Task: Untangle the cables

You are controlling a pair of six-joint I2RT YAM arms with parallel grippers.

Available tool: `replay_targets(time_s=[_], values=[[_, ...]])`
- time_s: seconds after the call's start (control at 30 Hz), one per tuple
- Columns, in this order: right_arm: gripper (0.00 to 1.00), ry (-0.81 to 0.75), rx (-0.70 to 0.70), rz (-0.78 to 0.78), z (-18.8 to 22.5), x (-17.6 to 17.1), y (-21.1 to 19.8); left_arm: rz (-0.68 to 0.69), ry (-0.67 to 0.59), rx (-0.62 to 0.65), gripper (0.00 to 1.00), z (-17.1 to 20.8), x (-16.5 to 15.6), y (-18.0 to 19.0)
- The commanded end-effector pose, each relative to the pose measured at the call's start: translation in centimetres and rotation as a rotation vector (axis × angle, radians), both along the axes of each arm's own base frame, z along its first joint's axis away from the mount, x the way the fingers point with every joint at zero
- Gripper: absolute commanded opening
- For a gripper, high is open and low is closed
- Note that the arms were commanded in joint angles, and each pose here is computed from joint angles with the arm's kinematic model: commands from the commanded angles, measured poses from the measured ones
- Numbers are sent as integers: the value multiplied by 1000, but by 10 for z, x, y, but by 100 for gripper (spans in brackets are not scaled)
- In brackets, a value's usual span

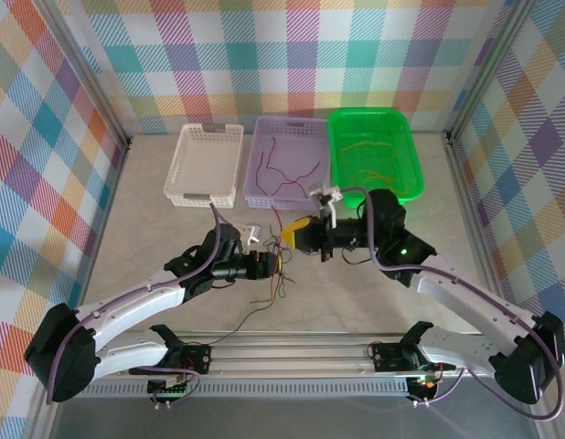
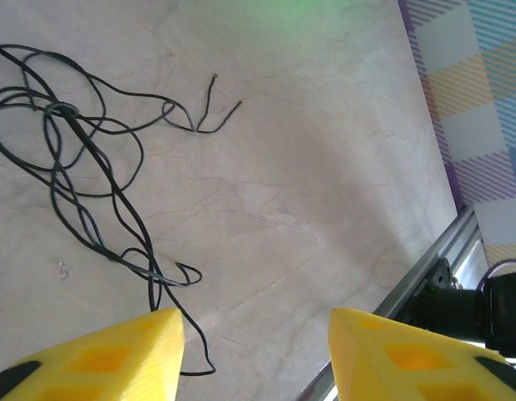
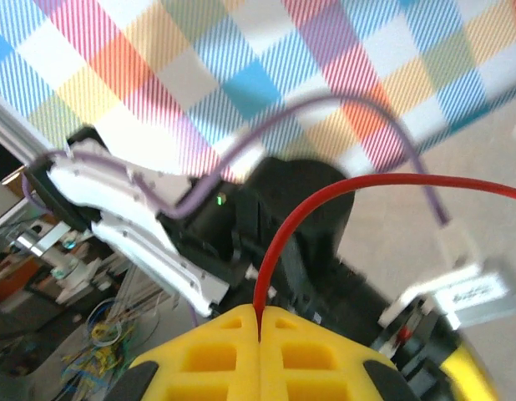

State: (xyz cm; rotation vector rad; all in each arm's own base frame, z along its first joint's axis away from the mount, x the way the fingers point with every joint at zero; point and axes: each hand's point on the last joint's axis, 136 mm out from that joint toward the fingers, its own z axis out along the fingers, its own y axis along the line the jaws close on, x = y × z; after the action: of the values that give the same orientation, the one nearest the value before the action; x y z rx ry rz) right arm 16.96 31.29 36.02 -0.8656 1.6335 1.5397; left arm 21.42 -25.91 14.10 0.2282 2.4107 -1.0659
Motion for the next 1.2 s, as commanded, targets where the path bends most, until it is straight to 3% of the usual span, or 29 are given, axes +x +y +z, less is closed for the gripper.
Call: replay_targets(time_s=[0.0, 0.27, 0.43, 0.83, 1.0, 1.17], values=[[0, -112, 40, -104, 53, 13, -18, 44, -47, 39, 46, 10, 5, 11], [0, -210, 20, -198, 126, 58, -29, 155, -92, 112, 50, 23, 11, 39], [0, -98, 2, -230, 124, 141, -31, 162, -66, 146, 51, 14, 6, 47], [0, 225, -134, -256, 8, 322, 7, 205, -102, 177, 51, 23, -1, 67], [0, 326, -172, -332, -43, 375, 9, 216, -104, 189, 51, 19, -3, 72], [0, 423, -207, -403, -98, 407, 3, 222, -104, 204, 51, 16, -3, 75]])
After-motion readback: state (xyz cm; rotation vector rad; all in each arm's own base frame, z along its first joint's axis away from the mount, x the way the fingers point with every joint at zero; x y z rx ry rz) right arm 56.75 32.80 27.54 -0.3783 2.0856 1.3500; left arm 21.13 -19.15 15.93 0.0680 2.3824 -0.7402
